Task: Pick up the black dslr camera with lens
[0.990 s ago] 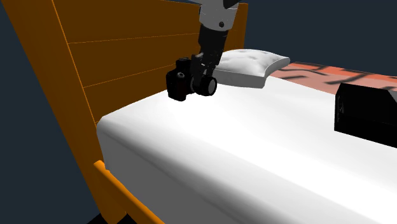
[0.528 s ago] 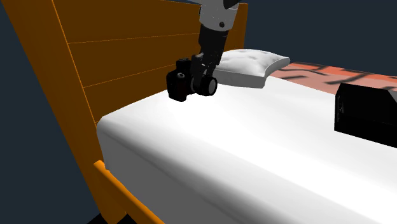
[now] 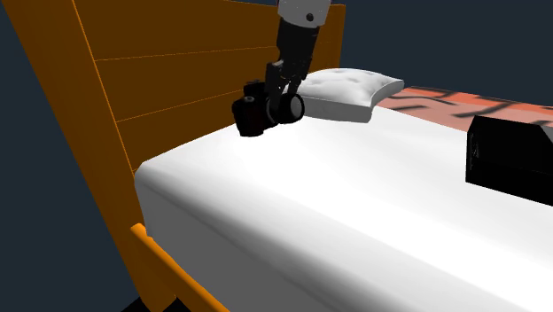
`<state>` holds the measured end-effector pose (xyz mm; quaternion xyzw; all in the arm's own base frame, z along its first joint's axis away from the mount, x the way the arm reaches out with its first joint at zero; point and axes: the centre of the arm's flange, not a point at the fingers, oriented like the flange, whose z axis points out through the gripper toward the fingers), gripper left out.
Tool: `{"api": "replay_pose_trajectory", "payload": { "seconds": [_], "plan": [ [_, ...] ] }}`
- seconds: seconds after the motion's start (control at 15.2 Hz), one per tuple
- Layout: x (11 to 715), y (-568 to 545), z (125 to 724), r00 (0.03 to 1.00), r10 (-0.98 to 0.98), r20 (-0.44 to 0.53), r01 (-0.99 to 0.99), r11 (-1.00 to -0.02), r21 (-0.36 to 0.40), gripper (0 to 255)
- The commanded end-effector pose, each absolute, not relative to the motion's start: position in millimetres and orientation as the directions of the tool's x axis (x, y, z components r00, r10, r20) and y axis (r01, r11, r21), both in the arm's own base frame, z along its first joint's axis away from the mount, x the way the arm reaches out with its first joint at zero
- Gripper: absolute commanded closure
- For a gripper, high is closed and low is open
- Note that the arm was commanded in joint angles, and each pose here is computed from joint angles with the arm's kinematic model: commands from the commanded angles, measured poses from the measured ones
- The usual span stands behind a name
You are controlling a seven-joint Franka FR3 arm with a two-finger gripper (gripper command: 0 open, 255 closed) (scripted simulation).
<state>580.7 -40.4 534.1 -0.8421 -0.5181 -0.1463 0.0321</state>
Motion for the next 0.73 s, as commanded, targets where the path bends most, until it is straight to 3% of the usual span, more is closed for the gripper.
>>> {"api": "replay_pose_trajectory", "payload": {
  "seconds": [0.0, 0.66],
  "plan": [
    [579, -40, 545, 0.421, 0.863, 0.280, 0.881, -0.462, 0.099, 255],
    [579, -40, 588, 0.421, 0.863, 0.280, 0.881, -0.462, 0.099, 255]
  ]
}}
